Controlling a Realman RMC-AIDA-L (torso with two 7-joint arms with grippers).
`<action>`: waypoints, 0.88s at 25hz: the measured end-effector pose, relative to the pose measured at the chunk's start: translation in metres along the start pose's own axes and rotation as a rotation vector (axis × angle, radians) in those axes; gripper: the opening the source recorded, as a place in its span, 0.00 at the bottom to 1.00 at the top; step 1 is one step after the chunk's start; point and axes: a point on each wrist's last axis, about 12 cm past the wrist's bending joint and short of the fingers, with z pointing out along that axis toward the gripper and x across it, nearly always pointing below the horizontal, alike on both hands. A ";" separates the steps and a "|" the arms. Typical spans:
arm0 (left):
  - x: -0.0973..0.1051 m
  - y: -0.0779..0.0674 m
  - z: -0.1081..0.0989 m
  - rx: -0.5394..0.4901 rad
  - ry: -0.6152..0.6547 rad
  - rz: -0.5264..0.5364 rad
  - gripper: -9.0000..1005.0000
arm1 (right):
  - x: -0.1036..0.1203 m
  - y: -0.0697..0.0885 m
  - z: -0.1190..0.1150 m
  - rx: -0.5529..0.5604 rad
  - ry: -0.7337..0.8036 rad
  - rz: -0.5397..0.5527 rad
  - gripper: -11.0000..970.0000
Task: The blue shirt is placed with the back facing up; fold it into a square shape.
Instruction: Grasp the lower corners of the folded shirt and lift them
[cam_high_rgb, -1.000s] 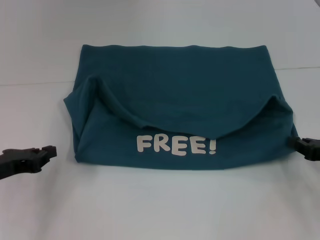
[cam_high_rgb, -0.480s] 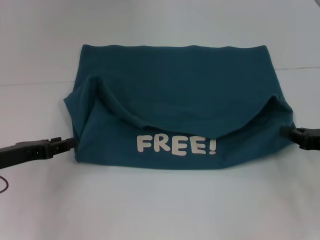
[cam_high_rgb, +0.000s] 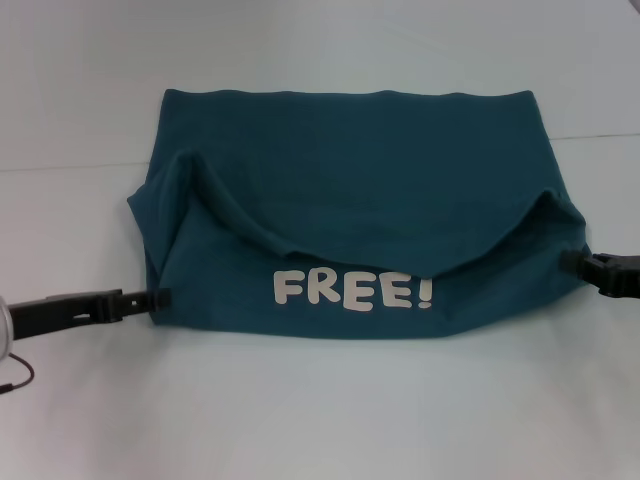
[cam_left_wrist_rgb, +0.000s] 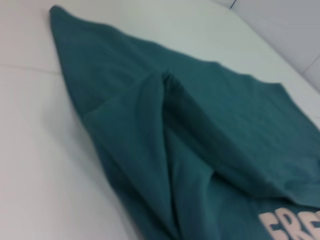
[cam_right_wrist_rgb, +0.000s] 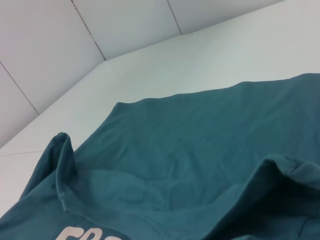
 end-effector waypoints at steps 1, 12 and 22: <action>0.001 0.000 0.002 -0.005 0.007 0.001 0.76 | 0.000 0.000 0.000 0.000 0.000 0.001 0.04; 0.003 -0.008 0.014 0.003 0.039 0.033 0.89 | 0.003 0.000 -0.003 -0.006 0.002 0.004 0.04; 0.003 -0.016 0.020 0.024 0.070 0.060 0.89 | 0.004 0.000 -0.003 -0.007 0.003 0.003 0.04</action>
